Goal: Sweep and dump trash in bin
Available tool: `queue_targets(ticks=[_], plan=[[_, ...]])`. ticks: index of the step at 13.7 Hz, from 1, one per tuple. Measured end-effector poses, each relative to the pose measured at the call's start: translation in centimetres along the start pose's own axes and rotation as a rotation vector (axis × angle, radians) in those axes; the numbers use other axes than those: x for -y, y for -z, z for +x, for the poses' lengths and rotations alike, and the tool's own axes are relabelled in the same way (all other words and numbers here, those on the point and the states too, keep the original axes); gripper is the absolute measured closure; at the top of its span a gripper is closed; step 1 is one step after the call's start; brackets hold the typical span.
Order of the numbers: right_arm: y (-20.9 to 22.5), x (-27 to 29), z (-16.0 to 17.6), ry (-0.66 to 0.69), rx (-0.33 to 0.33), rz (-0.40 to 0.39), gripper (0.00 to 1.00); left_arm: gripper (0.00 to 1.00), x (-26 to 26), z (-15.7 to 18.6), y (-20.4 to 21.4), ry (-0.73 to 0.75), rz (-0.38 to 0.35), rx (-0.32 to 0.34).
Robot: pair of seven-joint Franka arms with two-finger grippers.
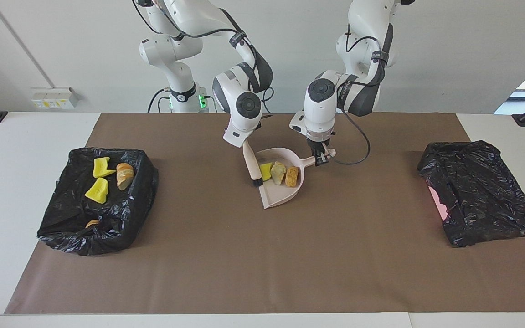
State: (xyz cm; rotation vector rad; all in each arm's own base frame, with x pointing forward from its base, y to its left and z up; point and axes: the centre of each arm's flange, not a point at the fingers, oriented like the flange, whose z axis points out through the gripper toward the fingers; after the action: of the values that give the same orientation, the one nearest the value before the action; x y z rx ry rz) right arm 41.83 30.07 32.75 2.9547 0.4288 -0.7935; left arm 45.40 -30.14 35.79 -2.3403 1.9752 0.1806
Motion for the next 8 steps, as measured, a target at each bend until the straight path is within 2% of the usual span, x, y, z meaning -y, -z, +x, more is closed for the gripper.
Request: queue_targets(ticks=[5,8], plan=[[0.6,-0.3,-0.6,-0.029,0.024,-0.025,0.74,0.68,0.2,-0.2,0.0,-0.007,0.0,-0.001],[3.8,-1.2,-2.9,-0.097,0.02,-0.028,0.74,0.68,1.2,-1.1,0.3,-0.032,0.004,-0.006]])
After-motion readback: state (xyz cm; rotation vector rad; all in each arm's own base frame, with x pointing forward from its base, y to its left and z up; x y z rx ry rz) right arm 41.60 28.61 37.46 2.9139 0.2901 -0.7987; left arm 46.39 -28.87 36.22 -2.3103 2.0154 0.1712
